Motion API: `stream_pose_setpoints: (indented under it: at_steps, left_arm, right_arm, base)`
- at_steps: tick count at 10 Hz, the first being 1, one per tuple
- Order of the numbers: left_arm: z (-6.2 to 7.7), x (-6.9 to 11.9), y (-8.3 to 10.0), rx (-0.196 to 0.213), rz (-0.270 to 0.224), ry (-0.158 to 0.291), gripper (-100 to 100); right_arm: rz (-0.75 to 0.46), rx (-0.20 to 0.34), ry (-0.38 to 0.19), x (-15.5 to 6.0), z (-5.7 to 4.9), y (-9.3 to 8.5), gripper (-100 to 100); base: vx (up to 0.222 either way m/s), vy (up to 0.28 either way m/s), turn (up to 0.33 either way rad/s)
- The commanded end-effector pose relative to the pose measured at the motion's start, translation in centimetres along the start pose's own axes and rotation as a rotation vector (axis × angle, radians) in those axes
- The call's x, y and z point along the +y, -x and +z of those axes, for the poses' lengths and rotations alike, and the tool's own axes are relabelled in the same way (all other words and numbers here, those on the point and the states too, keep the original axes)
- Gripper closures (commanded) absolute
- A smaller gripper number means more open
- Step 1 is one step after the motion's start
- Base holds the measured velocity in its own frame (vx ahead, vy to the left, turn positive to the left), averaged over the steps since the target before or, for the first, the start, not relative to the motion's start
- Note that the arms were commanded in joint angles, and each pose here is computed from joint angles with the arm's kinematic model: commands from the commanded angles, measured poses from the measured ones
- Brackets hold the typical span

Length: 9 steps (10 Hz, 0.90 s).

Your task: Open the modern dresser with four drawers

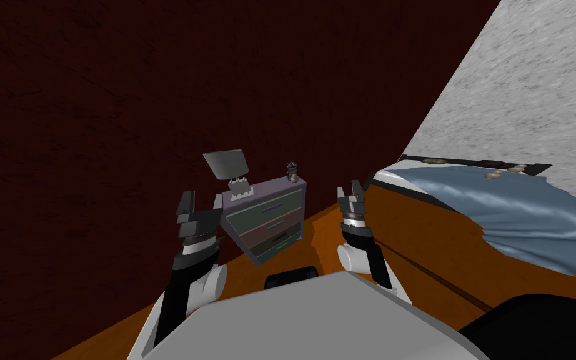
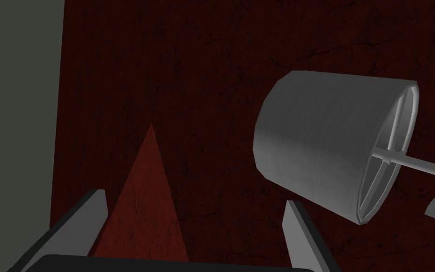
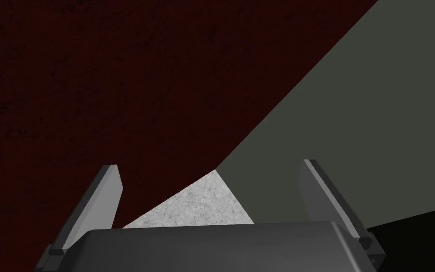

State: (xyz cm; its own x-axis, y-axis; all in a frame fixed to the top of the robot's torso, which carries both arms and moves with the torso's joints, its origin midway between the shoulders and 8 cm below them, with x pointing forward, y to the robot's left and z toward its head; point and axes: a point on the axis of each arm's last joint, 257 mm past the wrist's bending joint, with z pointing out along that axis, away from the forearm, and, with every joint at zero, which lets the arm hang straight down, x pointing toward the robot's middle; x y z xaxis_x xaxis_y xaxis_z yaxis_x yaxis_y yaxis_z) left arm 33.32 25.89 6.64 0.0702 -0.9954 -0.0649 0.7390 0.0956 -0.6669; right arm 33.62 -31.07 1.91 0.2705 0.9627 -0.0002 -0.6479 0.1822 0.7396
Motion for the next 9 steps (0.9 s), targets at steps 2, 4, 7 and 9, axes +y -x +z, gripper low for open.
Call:
stream_pose_setpoints:
  at_steps: [2, 4, 7, 9]
  left_arm:
    - [0.0, 0.0, 0.0, 0.0, 0.0, 0.0, 0]
    - [0.0, -0.01, 0.0, 0.0, 0.0, 0.0, 0]
    - [0.0, -0.01, 0.0, 0.0, 0.0, 0.0, 0]
    - [0.01, -0.02, 0.0, 0.0, 0.0, 0.0, 0]
  right_arm:
    - [0.0, 0.0, 0.0, 0.0, 0.0, 0.0, 0]
    - [0.0, 0.0, 0.0, 0.01, 0.0, 0.0, 0]
    - [0.0, 0.0, 0.0, 0.02, 0.0, 0.0, 0]
    - [0.0, 0.0, 0.0, 0.02, 0.01, 0.0, 0]
  base:
    - [0.0, 0.0, 0.0]
    - [0.0, 0.0, 0.0]
    - [0.0, 0.0, 0.0]
    - [0.0, 0.0, 0.0]
